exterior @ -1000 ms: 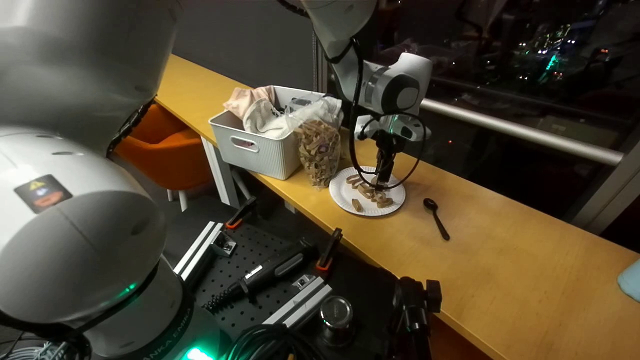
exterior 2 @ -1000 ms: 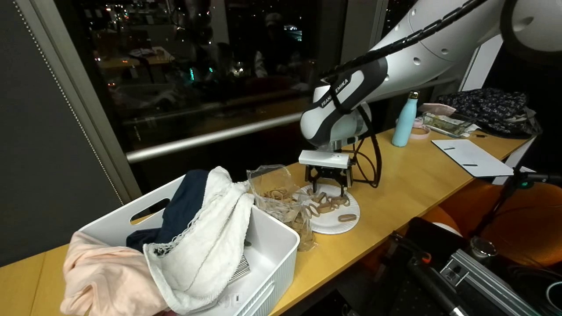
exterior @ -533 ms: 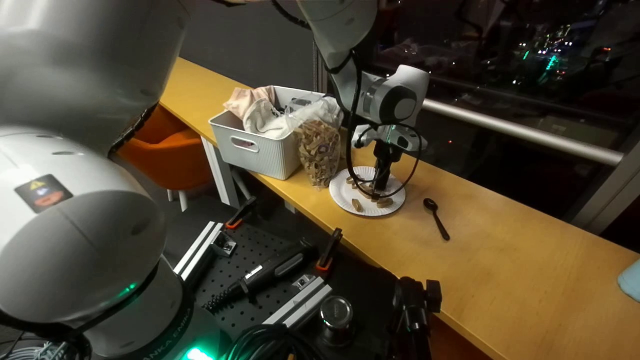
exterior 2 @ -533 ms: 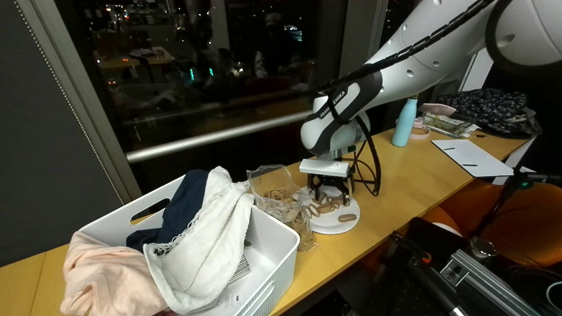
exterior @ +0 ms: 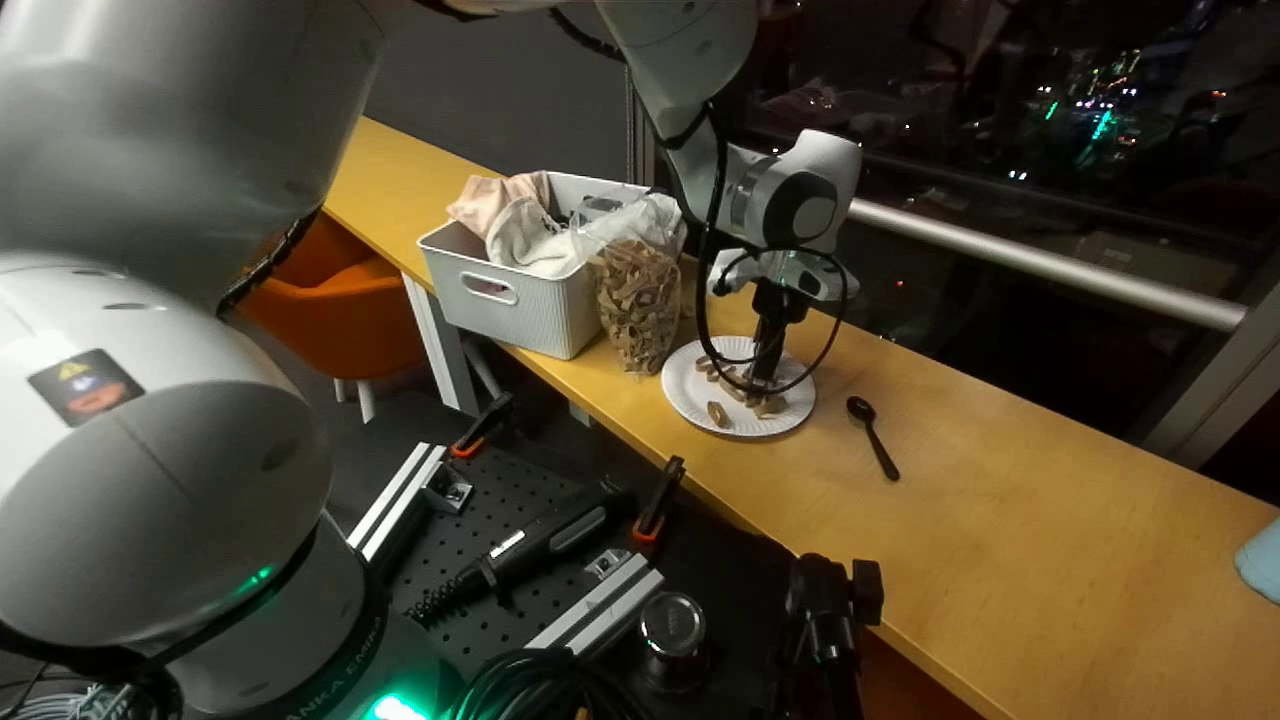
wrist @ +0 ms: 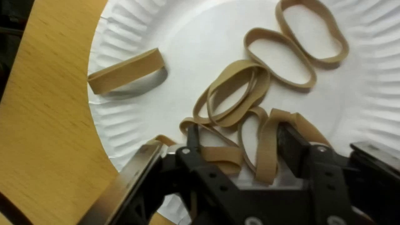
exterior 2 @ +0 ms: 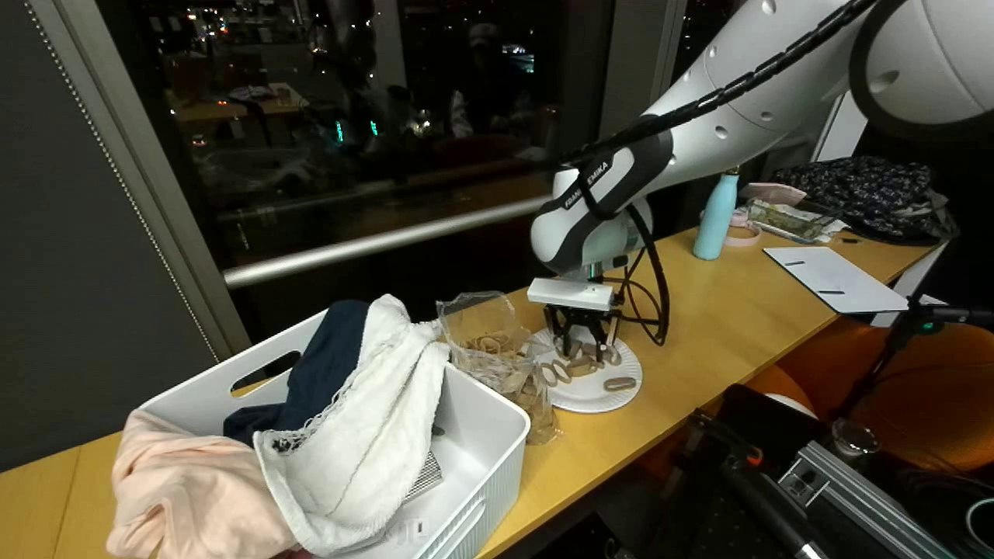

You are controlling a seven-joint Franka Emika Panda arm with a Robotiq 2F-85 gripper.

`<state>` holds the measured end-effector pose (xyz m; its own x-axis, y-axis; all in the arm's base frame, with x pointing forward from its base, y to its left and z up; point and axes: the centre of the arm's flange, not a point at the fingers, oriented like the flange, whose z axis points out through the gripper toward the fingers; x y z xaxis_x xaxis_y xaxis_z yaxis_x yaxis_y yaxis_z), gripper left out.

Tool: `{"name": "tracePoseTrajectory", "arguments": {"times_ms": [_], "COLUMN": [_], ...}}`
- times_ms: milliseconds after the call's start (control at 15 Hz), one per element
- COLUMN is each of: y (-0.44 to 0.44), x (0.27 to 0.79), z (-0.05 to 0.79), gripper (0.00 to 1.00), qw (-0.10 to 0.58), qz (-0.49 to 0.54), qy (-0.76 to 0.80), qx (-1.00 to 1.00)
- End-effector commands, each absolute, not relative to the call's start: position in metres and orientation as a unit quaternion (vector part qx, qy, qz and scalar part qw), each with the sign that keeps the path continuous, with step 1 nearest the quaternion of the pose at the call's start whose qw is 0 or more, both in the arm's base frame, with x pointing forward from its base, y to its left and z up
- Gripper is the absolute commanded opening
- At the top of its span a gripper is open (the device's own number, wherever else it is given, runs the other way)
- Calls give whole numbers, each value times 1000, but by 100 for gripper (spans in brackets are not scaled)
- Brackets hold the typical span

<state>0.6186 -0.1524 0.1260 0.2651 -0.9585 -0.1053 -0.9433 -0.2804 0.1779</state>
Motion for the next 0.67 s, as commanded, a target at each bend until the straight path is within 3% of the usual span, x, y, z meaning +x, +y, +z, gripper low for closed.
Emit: {"name": "tracePoseTrajectory", "arguments": {"times_ms": [0, 200, 333, 600], "y": [-158, -160, -162, -167], "x": [625, 625, 621, 608], "z": [132, 136, 141, 156], "gripper": [35, 12, 1, 1], "qw": [30, 22, 13, -13], "qz": [-79, -71, -72, -71], "qy": [-613, -617, -623, -632], "qx": [786, 783, 779, 771]}}
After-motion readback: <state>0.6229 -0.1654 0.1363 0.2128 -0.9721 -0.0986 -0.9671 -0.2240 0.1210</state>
